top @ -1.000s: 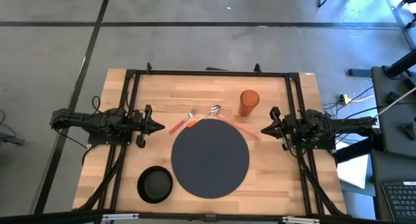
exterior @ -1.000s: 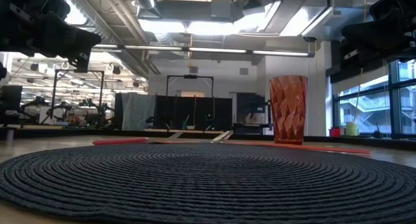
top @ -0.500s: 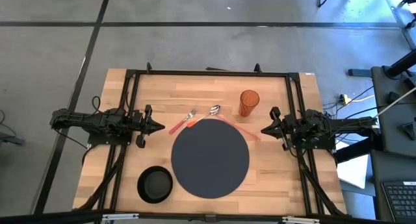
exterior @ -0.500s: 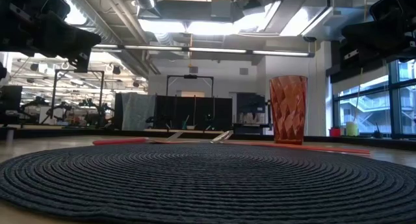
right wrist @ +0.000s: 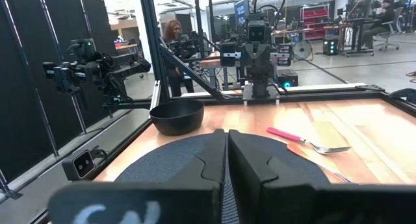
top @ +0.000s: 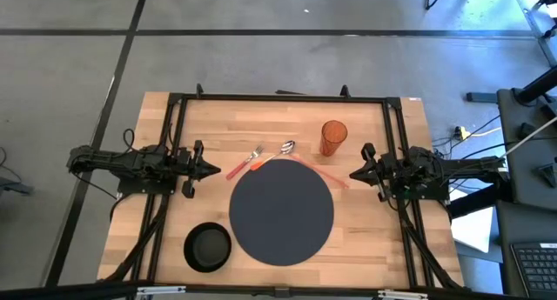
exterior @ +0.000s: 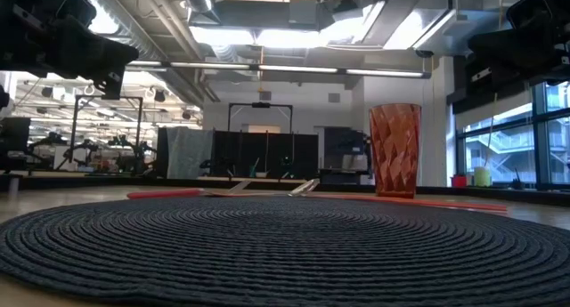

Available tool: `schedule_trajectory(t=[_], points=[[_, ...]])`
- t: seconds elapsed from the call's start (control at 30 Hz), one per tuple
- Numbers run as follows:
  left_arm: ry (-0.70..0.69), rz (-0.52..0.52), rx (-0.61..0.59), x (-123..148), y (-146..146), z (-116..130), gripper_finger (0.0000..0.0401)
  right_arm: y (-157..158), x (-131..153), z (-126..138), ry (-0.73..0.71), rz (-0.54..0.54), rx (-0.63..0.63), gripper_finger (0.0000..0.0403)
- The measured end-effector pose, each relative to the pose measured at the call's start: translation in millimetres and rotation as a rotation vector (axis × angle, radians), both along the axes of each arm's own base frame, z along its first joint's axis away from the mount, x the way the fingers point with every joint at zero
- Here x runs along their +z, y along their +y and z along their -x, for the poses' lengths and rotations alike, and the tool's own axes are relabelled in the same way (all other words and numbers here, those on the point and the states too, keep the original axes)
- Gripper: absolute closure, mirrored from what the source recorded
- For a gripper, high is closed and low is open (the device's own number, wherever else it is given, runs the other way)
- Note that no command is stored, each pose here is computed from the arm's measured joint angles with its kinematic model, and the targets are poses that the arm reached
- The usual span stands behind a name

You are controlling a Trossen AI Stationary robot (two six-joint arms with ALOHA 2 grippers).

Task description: Pick & Place Utensil

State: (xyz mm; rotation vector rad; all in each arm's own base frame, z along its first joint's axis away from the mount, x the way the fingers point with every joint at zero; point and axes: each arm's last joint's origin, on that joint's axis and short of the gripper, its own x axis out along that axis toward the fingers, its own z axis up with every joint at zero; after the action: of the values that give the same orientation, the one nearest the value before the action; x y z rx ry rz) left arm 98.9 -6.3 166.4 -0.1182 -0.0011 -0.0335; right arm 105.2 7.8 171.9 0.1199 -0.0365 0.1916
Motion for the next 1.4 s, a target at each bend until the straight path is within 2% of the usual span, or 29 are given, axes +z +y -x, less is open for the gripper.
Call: schedule_trajectory(t=[1.4], points=[[0.0,-0.013,0.0,0.0,0.0,0.0,0.0395,0.0,0.1,0.0,0.0,0.0,0.0,0.0383]])
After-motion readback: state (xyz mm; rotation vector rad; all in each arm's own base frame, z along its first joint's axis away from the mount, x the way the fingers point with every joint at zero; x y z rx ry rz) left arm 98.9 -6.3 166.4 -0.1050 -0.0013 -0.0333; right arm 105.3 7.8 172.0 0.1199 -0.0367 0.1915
